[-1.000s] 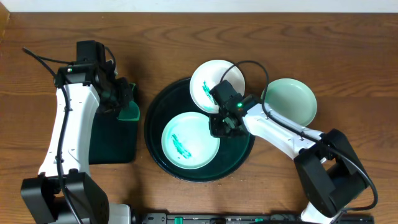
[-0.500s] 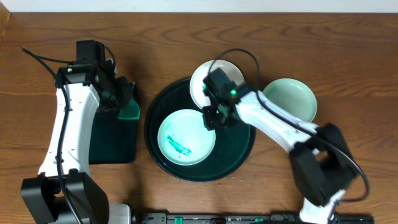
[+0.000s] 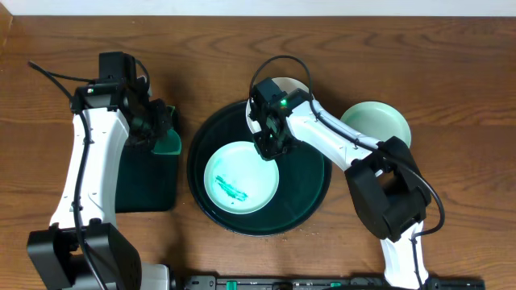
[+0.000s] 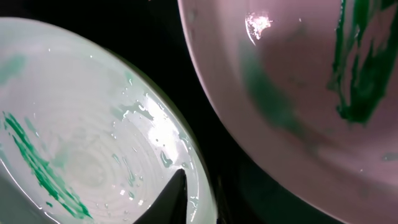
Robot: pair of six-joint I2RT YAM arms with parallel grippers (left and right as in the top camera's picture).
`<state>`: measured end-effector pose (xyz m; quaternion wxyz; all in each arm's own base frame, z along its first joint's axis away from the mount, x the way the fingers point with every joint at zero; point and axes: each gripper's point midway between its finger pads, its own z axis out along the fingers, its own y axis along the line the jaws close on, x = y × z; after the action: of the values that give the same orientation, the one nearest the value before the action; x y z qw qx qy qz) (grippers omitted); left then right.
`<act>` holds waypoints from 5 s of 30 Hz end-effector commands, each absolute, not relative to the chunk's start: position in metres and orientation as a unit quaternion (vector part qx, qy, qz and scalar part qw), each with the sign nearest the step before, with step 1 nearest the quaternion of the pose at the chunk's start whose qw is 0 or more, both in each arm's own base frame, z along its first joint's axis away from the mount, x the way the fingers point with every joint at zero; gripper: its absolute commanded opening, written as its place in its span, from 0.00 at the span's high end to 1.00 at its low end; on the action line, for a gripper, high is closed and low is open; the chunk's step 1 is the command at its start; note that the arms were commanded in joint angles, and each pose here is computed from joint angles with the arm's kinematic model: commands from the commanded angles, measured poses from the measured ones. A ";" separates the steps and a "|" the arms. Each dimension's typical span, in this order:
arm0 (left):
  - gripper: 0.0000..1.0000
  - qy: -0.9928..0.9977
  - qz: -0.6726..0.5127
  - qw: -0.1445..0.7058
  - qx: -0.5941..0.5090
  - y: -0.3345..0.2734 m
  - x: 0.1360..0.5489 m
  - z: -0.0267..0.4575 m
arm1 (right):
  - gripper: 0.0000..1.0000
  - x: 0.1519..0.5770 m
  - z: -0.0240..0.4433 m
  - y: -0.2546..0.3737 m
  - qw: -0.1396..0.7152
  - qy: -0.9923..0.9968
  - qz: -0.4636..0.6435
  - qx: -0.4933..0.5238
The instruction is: Clean dirty plates on tray and stack at the side
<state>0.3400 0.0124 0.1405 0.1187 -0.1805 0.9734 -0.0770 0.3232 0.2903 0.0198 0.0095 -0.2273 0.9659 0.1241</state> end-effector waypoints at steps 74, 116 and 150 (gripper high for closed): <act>0.93 0.967 -0.235 -0.076 0.068 -0.169 0.236 0.017 | 0.99 0.306 -0.009 0.269 -0.060 0.990 0.091 -0.090; 0.93 0.973 -0.220 0.023 0.065 -0.172 0.284 0.015 | 0.99 0.305 -0.008 0.270 -0.062 0.989 0.095 -0.096; 0.93 0.972 0.091 0.102 -0.190 -0.023 0.312 0.116 | 0.99 0.304 -0.008 0.272 -0.064 0.987 0.101 -0.108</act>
<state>0.3055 -0.0454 0.1058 0.0885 -0.1780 0.9771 0.0765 0.3040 0.2823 0.0081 -0.0564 -0.1066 0.9849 0.1242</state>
